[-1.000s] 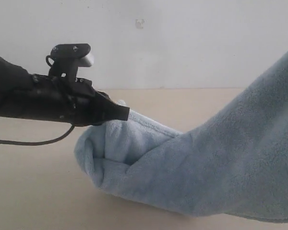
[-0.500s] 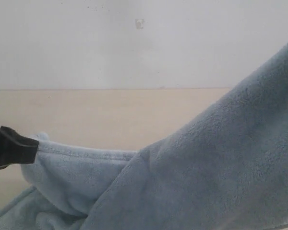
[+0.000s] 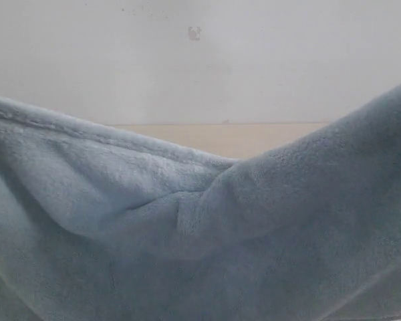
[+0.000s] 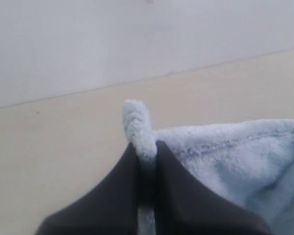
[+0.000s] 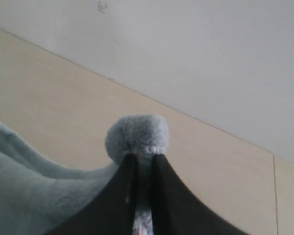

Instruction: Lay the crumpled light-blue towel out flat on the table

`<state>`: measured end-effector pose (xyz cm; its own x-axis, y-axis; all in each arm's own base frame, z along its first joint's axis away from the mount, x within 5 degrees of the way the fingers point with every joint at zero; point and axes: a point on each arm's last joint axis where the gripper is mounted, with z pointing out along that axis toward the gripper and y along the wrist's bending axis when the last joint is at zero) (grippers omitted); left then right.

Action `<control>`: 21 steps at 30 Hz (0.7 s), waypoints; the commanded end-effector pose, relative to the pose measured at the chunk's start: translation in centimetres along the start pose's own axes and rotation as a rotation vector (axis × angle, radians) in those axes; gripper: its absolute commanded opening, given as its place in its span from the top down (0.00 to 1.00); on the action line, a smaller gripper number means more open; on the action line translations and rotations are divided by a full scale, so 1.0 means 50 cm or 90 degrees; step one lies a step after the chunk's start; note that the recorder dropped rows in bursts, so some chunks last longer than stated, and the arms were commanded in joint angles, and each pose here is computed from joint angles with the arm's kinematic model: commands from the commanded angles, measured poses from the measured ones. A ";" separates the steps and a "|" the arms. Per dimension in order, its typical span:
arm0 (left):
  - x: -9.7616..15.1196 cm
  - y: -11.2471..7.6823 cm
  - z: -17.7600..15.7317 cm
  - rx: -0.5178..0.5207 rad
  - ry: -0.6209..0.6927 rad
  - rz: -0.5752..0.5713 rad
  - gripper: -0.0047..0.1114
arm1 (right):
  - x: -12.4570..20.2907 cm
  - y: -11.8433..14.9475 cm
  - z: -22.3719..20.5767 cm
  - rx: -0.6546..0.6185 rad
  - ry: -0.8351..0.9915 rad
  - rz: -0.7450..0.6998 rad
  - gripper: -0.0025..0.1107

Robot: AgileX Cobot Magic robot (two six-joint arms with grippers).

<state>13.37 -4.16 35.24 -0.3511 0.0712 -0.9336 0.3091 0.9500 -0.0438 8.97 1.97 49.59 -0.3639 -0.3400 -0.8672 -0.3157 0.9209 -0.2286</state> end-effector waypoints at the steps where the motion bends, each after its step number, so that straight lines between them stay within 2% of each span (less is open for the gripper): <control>1: -0.025 0.022 -0.094 -0.098 -0.037 0.014 0.92 | 0.017 0.000 -0.051 0.019 -0.031 0.020 0.91; 7: -0.034 0.033 -0.208 -0.172 -0.086 0.021 0.92 | 0.044 -0.002 -0.109 0.053 -0.054 0.047 0.91; 13: -0.029 0.039 -0.276 -0.214 -0.103 0.028 0.92 | 0.065 -0.009 -0.148 0.100 -0.080 0.064 0.91; 18: -0.027 0.049 -0.276 -0.250 -0.083 0.026 0.92 | 0.104 -0.027 -0.088 0.182 0.014 0.043 0.91; 21: -0.027 0.054 -0.242 -0.260 -0.068 0.023 0.92 | 0.146 -0.020 -0.007 0.177 0.118 0.033 0.91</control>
<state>2.63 2.12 41.11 -0.2277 0.1022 -0.9684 -0.0370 0.9929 0.1134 4.10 -1.67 46.42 -0.4311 -0.2770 -0.8587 -0.0512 0.9577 -0.2832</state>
